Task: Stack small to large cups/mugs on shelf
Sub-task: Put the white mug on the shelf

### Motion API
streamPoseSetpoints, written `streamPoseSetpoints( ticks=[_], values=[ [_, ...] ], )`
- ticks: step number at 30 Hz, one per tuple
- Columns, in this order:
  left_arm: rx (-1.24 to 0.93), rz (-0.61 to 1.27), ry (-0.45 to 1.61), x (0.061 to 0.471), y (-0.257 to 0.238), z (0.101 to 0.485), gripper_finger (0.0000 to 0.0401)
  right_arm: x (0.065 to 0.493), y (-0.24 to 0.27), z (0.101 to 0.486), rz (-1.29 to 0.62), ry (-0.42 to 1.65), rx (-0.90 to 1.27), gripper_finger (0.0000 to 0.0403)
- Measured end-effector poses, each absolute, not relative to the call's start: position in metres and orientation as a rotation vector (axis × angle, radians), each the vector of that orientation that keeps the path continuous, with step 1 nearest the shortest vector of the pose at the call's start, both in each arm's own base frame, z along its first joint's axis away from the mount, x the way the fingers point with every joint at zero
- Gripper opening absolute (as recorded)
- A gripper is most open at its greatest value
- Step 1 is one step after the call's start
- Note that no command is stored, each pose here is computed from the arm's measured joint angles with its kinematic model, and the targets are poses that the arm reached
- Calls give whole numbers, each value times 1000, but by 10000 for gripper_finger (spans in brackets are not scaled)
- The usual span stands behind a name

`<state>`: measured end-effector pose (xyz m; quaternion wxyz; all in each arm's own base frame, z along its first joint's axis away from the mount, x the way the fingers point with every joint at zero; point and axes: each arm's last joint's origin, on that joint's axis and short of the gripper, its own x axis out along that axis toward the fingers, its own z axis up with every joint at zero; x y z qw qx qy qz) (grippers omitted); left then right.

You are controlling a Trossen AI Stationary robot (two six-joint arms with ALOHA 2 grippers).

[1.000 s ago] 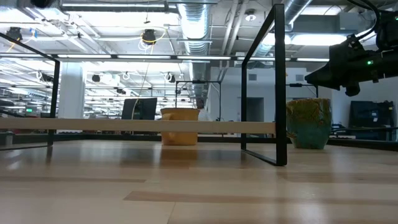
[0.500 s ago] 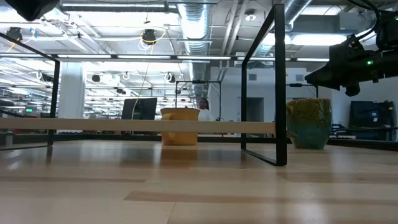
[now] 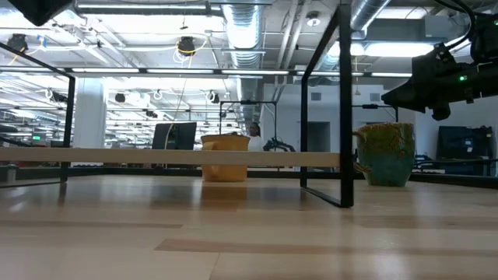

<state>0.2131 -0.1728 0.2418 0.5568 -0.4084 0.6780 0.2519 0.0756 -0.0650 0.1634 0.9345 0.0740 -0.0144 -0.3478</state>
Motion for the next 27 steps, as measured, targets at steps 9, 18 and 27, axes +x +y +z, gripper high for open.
streamPoseSetpoints(
  ticks=[9, 18, 27],
  values=[
    [-1002, 572, 1581, 217, -176, 242, 219, 76, -65, 163, -711, -29, 151, 113],
    [-967, 598, 1576, 221, -178, 233, 219, 76, -65, 163, -711, -29, 151, 113],
    [-956, 636, 1531, 223, -179, 229, 219, 76, -65, 163, -711, -29, 151, 113]
  ],
)
